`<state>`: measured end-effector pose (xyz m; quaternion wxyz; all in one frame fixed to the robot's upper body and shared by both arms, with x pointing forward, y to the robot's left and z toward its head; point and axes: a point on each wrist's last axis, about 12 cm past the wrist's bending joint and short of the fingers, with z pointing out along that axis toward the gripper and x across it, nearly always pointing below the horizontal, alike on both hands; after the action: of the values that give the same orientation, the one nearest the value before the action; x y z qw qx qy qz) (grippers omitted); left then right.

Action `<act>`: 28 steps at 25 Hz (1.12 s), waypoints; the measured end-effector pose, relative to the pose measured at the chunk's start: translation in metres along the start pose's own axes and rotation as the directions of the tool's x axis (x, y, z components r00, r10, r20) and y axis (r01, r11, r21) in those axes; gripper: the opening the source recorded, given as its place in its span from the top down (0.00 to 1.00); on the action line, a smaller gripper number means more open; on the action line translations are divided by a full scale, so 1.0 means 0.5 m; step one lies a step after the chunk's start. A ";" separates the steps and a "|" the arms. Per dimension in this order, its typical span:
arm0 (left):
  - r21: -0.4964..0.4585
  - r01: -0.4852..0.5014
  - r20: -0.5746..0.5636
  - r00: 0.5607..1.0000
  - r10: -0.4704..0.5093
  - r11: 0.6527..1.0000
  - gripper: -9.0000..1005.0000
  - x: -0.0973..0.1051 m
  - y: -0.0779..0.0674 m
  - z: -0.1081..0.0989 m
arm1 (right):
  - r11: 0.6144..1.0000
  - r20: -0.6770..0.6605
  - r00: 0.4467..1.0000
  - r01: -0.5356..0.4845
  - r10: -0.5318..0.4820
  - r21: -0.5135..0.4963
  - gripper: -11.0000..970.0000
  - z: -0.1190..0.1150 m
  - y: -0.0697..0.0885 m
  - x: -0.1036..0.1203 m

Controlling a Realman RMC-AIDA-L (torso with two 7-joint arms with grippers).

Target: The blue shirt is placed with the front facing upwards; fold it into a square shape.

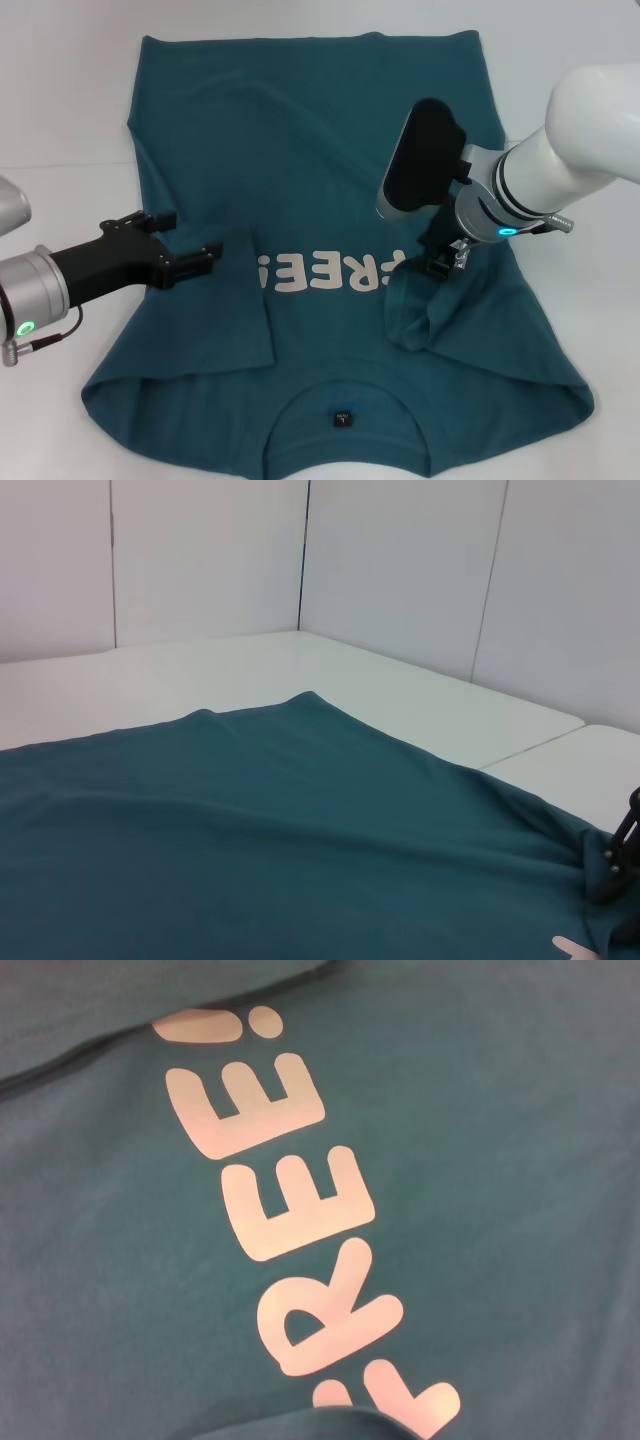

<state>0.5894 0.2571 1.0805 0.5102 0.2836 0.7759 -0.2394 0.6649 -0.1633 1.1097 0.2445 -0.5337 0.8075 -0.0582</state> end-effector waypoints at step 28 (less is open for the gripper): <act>-0.006 0.011 -0.005 1.000 -0.011 1.000 0.17 0.013 0.000 -0.011 | 0.998 0.023 0.999 -0.033 0.032 0.048 0.99 0.006 -0.007 -0.013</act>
<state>0.5836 0.2618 1.0764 0.5077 0.2785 0.7795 -0.2389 0.6712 -0.1586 1.1105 0.2671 -0.5148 0.8118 -0.0677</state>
